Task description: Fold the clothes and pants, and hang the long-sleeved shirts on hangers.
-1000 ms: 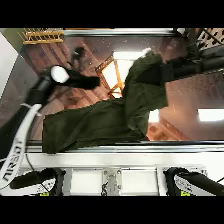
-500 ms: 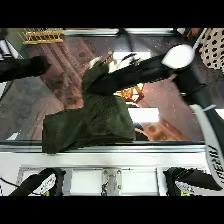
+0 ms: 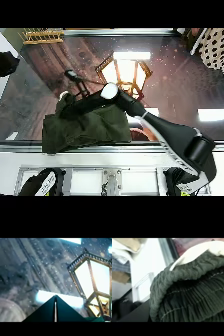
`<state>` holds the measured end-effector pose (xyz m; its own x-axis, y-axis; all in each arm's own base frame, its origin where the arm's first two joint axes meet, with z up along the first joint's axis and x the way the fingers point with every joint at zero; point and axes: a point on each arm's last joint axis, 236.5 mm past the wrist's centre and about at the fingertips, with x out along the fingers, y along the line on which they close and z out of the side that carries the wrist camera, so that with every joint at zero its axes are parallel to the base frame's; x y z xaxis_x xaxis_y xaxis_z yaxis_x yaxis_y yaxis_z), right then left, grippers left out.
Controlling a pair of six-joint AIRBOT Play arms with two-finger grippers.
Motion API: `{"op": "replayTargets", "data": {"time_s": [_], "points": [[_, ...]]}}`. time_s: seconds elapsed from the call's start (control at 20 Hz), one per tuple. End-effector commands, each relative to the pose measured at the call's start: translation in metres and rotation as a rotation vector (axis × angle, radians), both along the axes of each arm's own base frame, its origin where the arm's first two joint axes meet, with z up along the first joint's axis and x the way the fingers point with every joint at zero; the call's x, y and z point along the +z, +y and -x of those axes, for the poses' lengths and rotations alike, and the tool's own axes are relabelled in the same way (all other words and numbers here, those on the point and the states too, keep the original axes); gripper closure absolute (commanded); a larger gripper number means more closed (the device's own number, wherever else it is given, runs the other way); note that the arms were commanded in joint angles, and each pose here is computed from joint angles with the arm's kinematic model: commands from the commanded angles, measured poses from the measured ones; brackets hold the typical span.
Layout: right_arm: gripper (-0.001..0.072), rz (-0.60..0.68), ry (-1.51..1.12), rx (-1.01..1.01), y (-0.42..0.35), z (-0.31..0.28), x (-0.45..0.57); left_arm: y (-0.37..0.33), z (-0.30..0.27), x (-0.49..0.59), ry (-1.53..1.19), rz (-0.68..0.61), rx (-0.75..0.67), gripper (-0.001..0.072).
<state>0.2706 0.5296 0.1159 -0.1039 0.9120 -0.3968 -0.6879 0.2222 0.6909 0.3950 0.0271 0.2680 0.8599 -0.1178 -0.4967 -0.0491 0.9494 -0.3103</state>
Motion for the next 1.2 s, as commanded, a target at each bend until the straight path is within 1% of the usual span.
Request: {"op": "replayTargets", "data": {"time_s": [0.0,0.05,0.1,0.15,0.2,0.3,0.4,0.55,0.65,0.75,0.85,1.0,1.1,1.15], "points": [[0.0661,0.023,-0.029,-0.089,0.036,-0.009,-0.05,0.009,0.007,0.008,-0.02,-0.015,0.022,0.0701],[0.0651,0.027,-0.061,-0.096,0.045,-0.008,-0.062,0.009,0.007,0.007,-0.018,-0.015,0.021,0.07],[0.0461,0.026,-0.089,-0.092,0.056,-0.002,-0.07,0.009,0.007,0.008,-0.018,-0.014,0.021,0.0701],[0.017,0.019,-0.107,-0.073,0.07,0.008,-0.074,0.009,0.007,0.008,-0.019,-0.014,0.021,0.07],[0.0001,0.003,-0.117,-0.041,0.085,0.021,-0.072,0.009,0.007,0.008,-0.019,-0.014,0.021,0.07],[0.0002,-0.038,-0.132,0.025,0.106,0.041,-0.057,0.009,0.007,0.008,-0.018,-0.014,0.021,0.0701],[0.0002,-0.063,-0.149,0.087,0.107,0.053,-0.038,0.008,0.007,0.007,-0.016,-0.014,0.02,0.07],[0.0002,-0.048,-0.164,0.206,0.083,0.061,-0.026,0.007,0.008,0.005,-0.007,-0.013,0.016,0.0701],[0.0002,-0.023,-0.116,0.214,0.062,0.045,-0.026,0.007,0.008,0.005,-0.006,-0.013,0.016,0.07],[0.0002,0.006,-0.063,0.141,0.035,0.01,-0.029,0.001,0.012,-0.001,0.024,-0.01,-0.004,0.0701],[0.0002,0.056,-0.031,0.045,-0.01,-0.026,-0.04,-0.015,0.018,-0.017,0.073,-0.003,-0.051,0.0701],[0.0002,0.23,-0.022,-0.102,-0.115,-0.062,-0.078,-0.046,0.028,-0.05,0.115,0.007,-0.12,0.0701],[0.0002,0.355,0.013,-0.214,-0.201,-0.07,-0.11,-0.069,0.038,-0.076,0.144,0.016,-0.17,0.07],[0.0002,0.392,0.053,-0.271,-0.238,-0.07,-0.124,-0.081,0.042,-0.087,0.158,0.019,-0.199,0.07]]}}
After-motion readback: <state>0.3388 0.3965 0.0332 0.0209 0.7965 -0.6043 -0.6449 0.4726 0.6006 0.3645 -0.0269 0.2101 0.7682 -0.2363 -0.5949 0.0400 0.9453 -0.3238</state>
